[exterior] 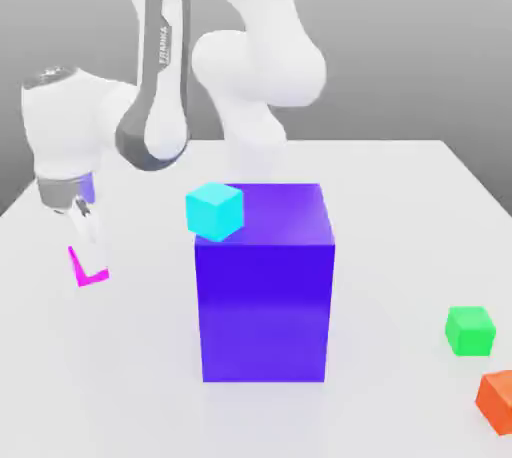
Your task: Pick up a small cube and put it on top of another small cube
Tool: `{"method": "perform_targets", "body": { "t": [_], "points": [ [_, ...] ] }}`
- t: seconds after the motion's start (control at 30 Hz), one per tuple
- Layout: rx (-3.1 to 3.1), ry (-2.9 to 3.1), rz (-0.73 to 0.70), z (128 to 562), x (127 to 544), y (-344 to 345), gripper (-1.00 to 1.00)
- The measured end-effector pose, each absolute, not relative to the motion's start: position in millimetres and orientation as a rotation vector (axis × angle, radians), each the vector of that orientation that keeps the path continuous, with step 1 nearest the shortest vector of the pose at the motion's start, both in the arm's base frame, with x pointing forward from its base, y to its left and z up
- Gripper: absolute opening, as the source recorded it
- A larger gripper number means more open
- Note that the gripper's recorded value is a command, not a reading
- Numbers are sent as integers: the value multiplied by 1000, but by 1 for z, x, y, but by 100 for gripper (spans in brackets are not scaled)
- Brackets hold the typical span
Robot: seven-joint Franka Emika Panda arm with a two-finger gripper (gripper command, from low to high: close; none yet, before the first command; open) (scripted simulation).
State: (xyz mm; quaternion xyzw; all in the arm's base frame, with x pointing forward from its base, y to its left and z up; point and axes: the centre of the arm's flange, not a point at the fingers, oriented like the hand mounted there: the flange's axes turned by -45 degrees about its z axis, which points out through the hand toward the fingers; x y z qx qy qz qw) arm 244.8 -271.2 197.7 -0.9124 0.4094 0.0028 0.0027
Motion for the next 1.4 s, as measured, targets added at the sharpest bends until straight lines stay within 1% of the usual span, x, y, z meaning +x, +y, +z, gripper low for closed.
{"method": "perform_targets", "body": {
  "t": [0.03, 0.2, 0.4, 0.5, 0.57, 0.77, 0.97, 1.17, 1.4],
  "points": [
    [-2910, 1170, 11, 199, 255, -272, -100],
    [-3119, 423, 28, 209, 333, -238, -100],
    [-3162, -440, 60, 222, 409, -196, -100],
    [-3110, -795, 67, 229, 451, -143, -100],
    [-3101, -824, 62, 230, 463, -109, -100],
    [-3110, -707, 45, 230, 469, -18, -100],
    [-3122, -574, 35, 231, 457, 68, -100],
    [-3130, -455, 28, 233, 429, 150, -100],
    [-3135, -324, 26, 236, 378, 237, -100]
  ]
}}
